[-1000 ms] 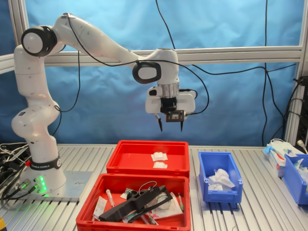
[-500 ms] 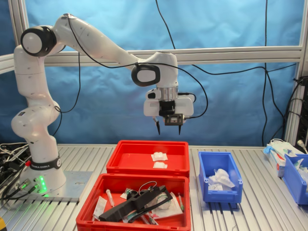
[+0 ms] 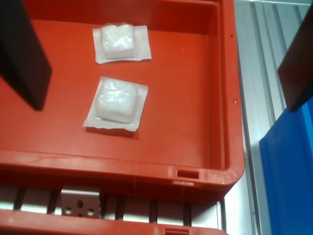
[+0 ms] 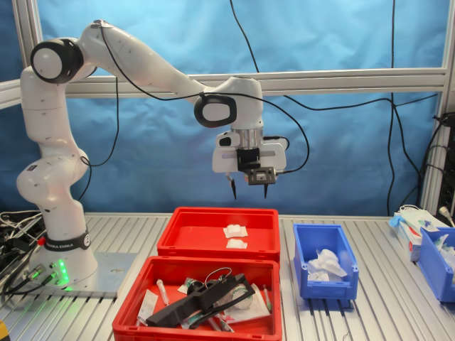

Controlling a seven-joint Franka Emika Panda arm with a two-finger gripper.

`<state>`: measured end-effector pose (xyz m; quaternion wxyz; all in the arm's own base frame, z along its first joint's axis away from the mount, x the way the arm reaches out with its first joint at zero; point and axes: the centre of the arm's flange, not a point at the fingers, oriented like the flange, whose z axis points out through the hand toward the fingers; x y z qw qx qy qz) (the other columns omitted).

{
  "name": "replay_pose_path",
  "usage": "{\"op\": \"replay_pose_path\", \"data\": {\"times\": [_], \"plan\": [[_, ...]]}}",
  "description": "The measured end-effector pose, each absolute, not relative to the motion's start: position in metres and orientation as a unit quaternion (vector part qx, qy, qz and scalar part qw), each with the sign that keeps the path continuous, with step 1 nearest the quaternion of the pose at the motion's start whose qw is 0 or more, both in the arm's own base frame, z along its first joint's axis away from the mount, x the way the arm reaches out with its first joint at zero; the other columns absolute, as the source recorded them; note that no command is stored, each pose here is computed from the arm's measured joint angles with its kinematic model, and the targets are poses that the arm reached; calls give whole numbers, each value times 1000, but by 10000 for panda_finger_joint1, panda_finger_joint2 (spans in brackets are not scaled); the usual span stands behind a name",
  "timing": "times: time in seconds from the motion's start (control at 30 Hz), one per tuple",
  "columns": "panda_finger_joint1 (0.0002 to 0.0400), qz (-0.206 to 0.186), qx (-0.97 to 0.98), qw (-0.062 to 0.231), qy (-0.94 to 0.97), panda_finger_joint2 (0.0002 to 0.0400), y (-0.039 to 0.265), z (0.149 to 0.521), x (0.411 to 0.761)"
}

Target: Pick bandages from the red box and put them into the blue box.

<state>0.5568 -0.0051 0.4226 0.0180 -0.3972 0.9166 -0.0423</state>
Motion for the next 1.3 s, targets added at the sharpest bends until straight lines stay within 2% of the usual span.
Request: {"op": "replay_pose_path", "data": {"times": [1.3], "plan": [[400,-43,-413,17,910,400,-5,423,557]]}}
